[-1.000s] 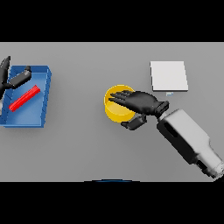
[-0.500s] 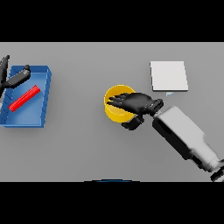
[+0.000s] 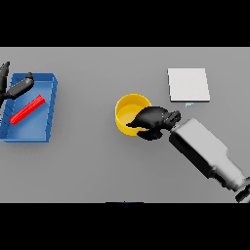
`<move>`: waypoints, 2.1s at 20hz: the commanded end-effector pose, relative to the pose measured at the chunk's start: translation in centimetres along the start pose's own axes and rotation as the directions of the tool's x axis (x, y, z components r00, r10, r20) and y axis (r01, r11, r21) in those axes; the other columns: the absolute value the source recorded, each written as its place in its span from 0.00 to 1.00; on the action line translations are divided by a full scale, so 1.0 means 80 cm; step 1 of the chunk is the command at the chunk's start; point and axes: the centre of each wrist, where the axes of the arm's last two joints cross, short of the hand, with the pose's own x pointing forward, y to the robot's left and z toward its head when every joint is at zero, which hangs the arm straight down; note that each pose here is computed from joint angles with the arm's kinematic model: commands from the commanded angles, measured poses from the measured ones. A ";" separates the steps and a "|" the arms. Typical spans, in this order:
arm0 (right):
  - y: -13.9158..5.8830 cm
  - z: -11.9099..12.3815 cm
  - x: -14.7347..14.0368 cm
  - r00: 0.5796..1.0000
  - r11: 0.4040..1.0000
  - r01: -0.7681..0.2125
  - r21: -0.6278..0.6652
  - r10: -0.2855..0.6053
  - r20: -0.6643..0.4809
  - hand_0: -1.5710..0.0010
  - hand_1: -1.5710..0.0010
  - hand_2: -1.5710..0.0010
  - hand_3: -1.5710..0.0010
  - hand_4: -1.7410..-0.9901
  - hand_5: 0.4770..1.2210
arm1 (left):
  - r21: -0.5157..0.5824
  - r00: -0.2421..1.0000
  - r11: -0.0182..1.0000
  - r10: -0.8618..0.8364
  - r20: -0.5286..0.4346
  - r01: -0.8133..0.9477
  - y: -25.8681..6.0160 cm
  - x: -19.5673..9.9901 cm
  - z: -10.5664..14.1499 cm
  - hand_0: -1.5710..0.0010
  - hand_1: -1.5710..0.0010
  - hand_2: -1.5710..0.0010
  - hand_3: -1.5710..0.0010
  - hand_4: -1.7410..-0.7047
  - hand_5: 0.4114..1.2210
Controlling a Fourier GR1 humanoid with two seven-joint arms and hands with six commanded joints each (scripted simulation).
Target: Pick up the red beaker and tilt it to pour out 1 green nut into yellow bowl. Pick up the yellow bowl and place it on the metallic measuring scale.
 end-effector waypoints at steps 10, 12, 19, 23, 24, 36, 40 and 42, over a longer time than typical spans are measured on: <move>-0.016 0.019 -0.001 1.000 1.000 0.010 -0.017 -0.011 -0.021 0.03 0.03 0.06 0.24 0.02 0.98 | -0.002 1.000 1.000 -0.006 0.006 0.006 0.001 -0.002 0.005 1.00 1.00 1.00 1.00 0.91 0.39; -0.030 0.033 -0.003 1.000 0.999 0.009 -0.033 -0.010 -0.011 0.02 0.02 0.06 0.19 0.01 0.99 | 0.001 1.000 1.000 0.000 0.007 0.000 0.000 0.000 0.004 1.00 1.00 1.00 1.00 0.91 0.39; -0.083 0.083 0.000 0.995 0.994 -0.034 -0.104 0.024 -0.094 0.00 0.00 0.01 0.18 0.02 1.00 | 0.002 1.000 1.000 0.000 0.012 0.000 0.006 0.004 0.004 1.00 1.00 1.00 1.00 0.91 0.38; -0.090 0.099 -0.015 0.992 0.992 -0.037 -0.118 0.022 -0.125 0.00 0.00 0.01 0.21 0.03 1.00 | 0.012 1.000 1.000 -0.004 0.015 0.004 0.012 0.006 0.003 1.00 1.00 1.00 1.00 0.91 0.38; -0.097 0.104 -0.017 0.992 0.990 -0.055 -0.132 0.039 -0.123 0.00 0.00 0.00 0.21 0.03 1.00 | 0.011 1.000 1.000 -0.007 0.022 0.007 0.011 0.007 0.007 1.00 1.00 1.00 1.00 0.91 0.39; -0.105 0.130 -0.120 0.933 0.972 0.005 -0.237 -0.089 -0.347 0.00 0.00 0.00 0.24 0.03 1.00 | 0.014 1.000 1.000 -0.007 -0.021 0.007 0.010 0.011 0.015 1.00 1.00 1.00 1.00 0.88 0.44; -0.092 0.130 -0.152 0.913 0.965 0.035 -0.260 -0.137 -0.384 0.00 0.00 0.00 0.25 0.03 1.00 | 0.016 0.999 1.000 -0.015 -0.031 0.015 0.014 0.012 0.016 1.00 1.00 1.00 1.00 0.89 0.45; -0.087 0.130 -0.168 0.904 0.964 0.052 -0.259 -0.156 -0.397 0.00 0.00 0.00 0.22 0.03 1.00 | 0.020 0.999 1.000 -0.012 -0.043 0.013 0.012 0.010 0.014 1.00 1.00 1.00 1.00 0.89 0.43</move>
